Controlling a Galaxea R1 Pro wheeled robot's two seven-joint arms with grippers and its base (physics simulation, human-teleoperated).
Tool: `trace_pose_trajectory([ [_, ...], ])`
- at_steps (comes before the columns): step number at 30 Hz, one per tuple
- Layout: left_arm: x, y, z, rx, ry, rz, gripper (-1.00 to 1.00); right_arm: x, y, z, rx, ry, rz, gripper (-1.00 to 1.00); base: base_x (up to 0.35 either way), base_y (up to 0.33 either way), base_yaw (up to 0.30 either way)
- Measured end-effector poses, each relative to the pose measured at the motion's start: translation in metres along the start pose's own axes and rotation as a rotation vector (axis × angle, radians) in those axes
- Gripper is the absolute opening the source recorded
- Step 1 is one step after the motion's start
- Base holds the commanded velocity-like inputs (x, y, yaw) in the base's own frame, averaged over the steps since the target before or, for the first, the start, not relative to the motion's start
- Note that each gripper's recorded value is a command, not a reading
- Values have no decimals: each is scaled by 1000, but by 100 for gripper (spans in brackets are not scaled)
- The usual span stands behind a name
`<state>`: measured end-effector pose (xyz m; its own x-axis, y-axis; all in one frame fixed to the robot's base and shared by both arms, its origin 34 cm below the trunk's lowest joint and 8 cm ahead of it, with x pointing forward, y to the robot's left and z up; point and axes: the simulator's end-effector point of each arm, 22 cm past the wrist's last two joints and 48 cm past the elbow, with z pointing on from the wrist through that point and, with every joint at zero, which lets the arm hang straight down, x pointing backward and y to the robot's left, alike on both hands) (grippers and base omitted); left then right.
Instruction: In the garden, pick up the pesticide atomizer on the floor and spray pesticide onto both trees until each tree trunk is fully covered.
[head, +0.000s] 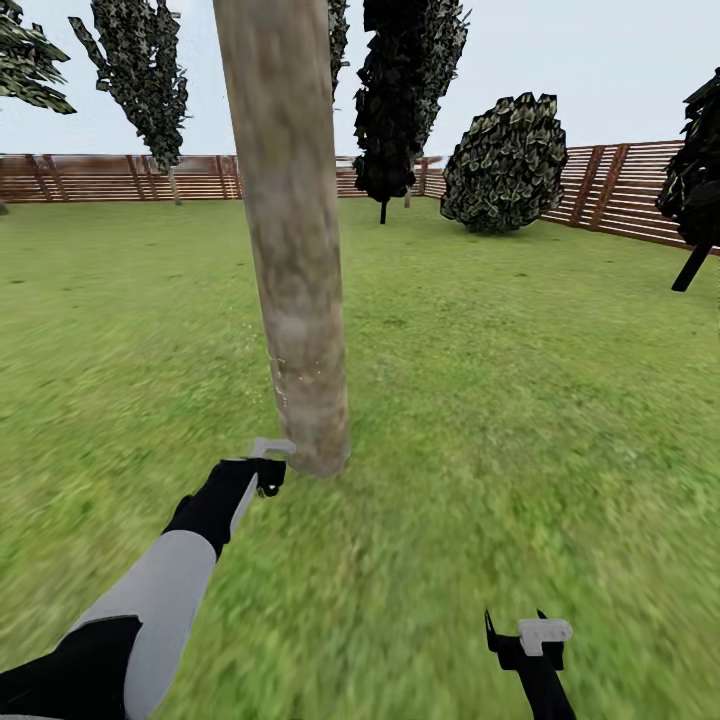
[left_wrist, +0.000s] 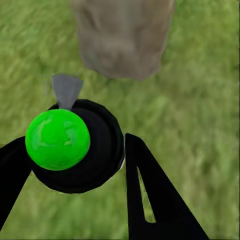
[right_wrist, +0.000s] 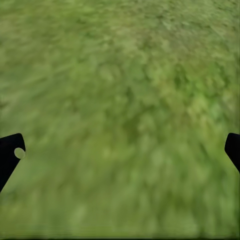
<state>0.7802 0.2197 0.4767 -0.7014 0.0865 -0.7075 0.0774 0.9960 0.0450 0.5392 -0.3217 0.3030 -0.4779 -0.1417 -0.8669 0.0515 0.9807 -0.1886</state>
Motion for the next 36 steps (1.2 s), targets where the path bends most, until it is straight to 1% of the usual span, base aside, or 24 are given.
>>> trace_pose_trajectory([
  [2, -6, -18, -1, 23, -6, 0, -100, 0, 0, 0, 1, 0, 0, 100, -13, 0, 0],
  [4, -5, -42, -3, 57, 8, -7, -100, 0, 0, 0, 0, 0, 0, 100, -2, 0, 0],
  [5, -5, -48, -4, 64, 15, -3, -100, 0, 0, 0, 0, 0, 0, 100, 0, 0, 0],
  [6, -8, -47, -4, 60, 11, 3, -100, 0, 0, 0, 0, 0, 0, 100, 0, 0, 0],
  [8, -19, -40, -9, 46, -17, 5, -100, 0, 0, 0, 0, 0, 0, 100, 0, 0, 0],
  [9, -39, -18, -19, 6, -41, 0, -100, 0, 0, 0, 0, 0, 0, 100, 0, 0, 0],
  [12, -61, 22, -36, -51, -61, -13, -100, 0, 0, 0, 1, 0, 0, 100, 0, 0, 0],
  [14, -70, 28, -42, -57, -73, -18, -100, 0, 0, 0, 1, 0, 0, 100, 0, 0, -99],
  [15, -72, 24, -43, -53, -77, -15, -100, 0, 0, 0, 1, 0, 0, 100, 0, 0, -239],
  [18, -79, -8, -45, -17, -88, 39, -100, 0, 0, 0, 1, 0, 1, 100, 0, 0, -160],
  [20, -81, -23, -46, -2, -91, 58, -100, 0, 0, 0, 1, 0, 1, 100, -142, 0, -27],
  [22, -81, -24, -47, -3, -90, 64, -100, 0, 0, 0, 1, 0, 1, 100, -273, 0, -9],
  [26, -81, -17, -47, -15, -89, 64, -100, 0, 0, 0, 1, 0, 1, 100, -83, 0, -1],
  [28, -80, -6, -47, -32, -83, 59, -100, 0, 0, 0, 0, 0, 1, 100, -11, 0, 0],
  [29, -80, 7, -48, -53, -76, 56, -100, 0, 0, 0, 0, 0, 1, 100, -3, 0, 0],
  [30, -81, 13, -49, -59, -71, 48, -100, 0, 0, 0, 1, 0, 1, 100, -2, 0, 0],
  [32, -83, 9, -50, -51, -71, 41, -100, 0, 0, 0, 1, 0, 1, 100, 0, 0, 0],
  [33, -86, 2, -52, -40, -76, 38, -100, 0, 0, 0, 1, 0, 1, 100, 0, 0, 0],
  [35, -93, -20, -57, -9, -79, 30, -100, 0, 0, 0, 1, 0, 1, 100, 0, 0, 0],
  [36, -96, -28, -60, 0, -77, 33, -100, 0, 0, 0, 1, 0, 0, 100, 0, 0, 0],
])
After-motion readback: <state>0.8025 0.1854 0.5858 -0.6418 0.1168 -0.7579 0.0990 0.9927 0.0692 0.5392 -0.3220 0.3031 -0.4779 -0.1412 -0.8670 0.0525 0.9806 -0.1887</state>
